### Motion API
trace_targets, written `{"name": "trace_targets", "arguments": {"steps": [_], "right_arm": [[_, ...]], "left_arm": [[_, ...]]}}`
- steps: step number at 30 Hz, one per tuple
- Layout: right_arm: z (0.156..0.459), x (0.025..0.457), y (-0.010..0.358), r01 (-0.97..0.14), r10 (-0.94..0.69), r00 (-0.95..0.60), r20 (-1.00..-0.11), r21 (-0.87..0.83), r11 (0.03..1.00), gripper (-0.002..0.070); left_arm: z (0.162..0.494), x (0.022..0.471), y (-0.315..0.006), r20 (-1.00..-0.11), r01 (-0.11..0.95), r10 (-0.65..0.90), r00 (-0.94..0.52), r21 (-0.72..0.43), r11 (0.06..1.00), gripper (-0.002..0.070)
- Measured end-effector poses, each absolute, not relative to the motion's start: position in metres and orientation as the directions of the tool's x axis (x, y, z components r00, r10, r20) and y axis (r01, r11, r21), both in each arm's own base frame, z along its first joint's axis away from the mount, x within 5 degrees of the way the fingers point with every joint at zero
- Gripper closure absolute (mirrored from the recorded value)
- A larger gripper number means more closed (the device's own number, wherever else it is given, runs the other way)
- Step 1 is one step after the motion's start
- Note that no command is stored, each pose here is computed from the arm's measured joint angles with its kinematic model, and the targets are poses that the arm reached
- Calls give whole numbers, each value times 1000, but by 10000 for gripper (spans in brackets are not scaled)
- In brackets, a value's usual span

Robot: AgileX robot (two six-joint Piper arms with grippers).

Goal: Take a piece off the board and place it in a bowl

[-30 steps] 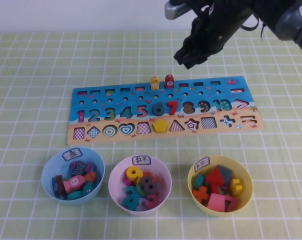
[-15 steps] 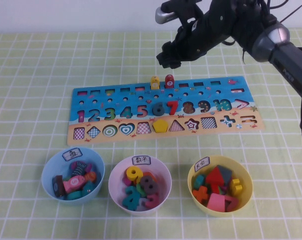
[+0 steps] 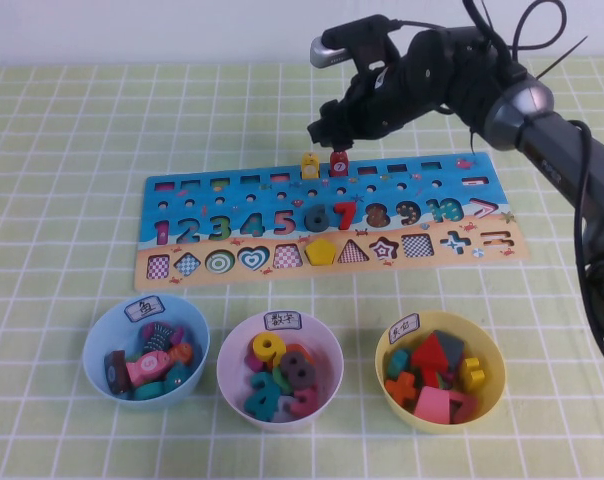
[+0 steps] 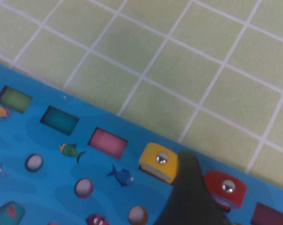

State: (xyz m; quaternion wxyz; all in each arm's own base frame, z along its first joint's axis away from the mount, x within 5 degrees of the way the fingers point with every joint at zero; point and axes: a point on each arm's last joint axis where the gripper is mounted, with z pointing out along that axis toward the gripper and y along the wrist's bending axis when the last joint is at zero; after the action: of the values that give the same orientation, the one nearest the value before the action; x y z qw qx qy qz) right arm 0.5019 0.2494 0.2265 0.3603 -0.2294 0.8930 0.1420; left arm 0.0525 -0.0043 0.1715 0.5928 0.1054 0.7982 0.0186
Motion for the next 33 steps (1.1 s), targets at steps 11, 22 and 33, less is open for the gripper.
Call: {"name": "trace_targets", "arguments": {"steps": [11, 22, 33], "right_arm": [[206, 507, 251, -501, -299, -646, -702, 95, 860, 326], [194, 509, 252, -499, -304, -658, -689, 96, 861, 330], [193, 509, 252, -499, -302, -657, -690, 98, 861, 335]], "left_arm": [[171, 53, -4, -942, 146, 190, -275, 155, 977, 680], [171, 53, -4, -942, 146, 190, -275, 155, 977, 680], [171, 53, -4, -942, 146, 190, -275, 155, 977, 680]]}}
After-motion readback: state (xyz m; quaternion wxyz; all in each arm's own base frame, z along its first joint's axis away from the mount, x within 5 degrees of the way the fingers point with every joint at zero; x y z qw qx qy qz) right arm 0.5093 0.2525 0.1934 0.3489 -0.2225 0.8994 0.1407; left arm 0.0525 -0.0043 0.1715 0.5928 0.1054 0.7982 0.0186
